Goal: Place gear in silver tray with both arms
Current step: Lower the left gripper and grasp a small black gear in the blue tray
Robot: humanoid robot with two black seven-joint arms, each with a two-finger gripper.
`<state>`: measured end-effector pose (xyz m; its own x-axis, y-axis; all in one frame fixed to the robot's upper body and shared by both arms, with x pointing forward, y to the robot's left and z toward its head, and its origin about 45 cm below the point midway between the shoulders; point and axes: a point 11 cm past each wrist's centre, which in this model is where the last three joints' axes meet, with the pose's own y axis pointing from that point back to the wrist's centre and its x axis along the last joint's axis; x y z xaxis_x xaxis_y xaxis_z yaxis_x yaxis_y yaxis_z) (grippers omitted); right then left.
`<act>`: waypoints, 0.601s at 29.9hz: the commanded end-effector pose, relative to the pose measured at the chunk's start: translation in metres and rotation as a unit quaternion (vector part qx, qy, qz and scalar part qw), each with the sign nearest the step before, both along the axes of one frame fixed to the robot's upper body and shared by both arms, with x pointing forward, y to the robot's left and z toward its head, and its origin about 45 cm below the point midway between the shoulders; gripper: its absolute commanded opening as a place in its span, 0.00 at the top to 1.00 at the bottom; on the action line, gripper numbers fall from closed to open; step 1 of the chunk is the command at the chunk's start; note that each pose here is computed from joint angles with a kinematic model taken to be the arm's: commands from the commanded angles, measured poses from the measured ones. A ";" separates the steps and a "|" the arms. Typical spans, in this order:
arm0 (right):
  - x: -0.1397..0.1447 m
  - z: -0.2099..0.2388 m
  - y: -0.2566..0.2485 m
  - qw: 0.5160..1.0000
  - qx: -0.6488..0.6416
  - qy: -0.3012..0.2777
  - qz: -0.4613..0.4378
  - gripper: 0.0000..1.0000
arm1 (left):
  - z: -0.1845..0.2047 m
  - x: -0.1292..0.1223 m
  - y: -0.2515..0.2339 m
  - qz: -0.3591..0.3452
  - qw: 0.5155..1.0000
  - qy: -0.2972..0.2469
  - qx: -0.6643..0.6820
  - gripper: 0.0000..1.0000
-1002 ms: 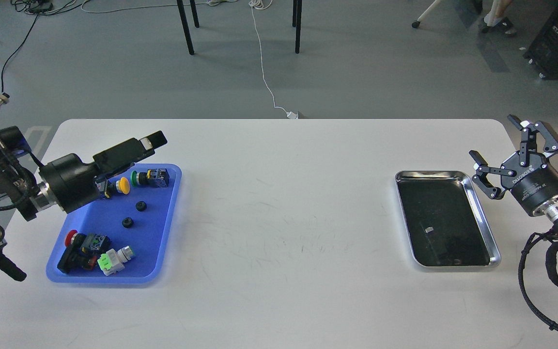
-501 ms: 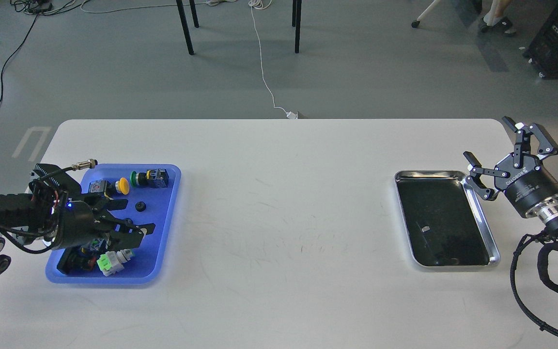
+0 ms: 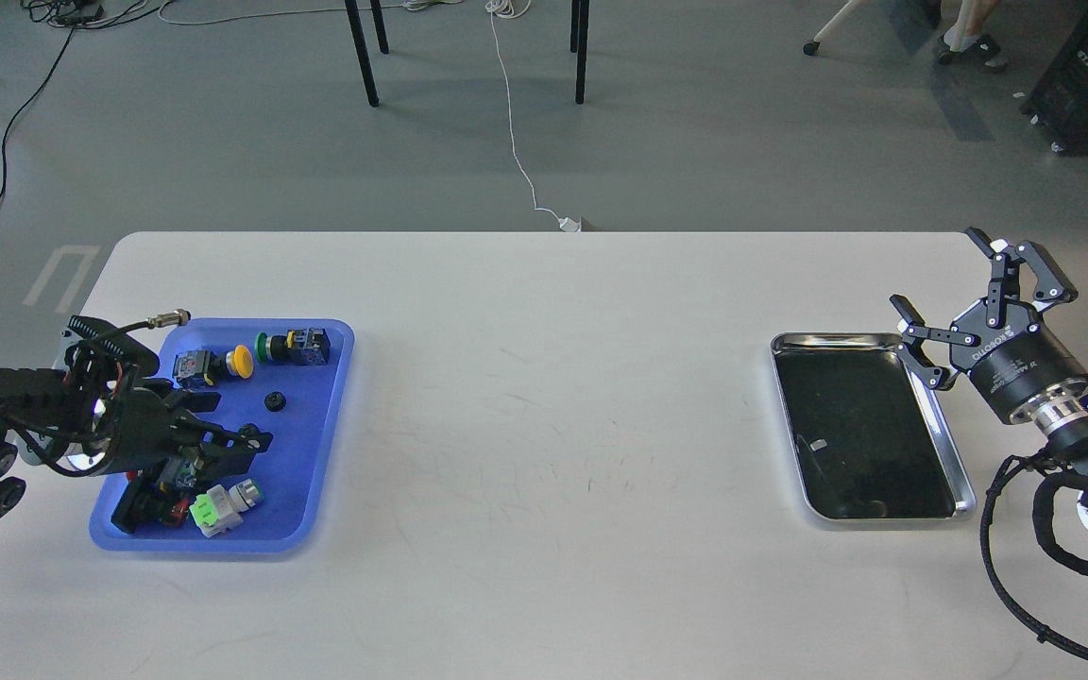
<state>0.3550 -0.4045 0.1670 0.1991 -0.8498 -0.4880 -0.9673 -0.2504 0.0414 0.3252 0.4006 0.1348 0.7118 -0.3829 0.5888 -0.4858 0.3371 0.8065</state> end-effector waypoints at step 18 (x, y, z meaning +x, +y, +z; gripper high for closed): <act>0.002 0.002 0.004 1.000 0.003 -0.004 0.004 0.01 | -0.009 -0.001 0.008 0.011 1.000 0.001 0.005 0.49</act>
<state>0.3566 -0.4015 0.1688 0.2071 -0.8461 -0.4911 -0.9659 -0.2566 0.0348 0.3239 0.4067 0.1285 0.7166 -0.3781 0.5861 -0.4910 0.3233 0.8089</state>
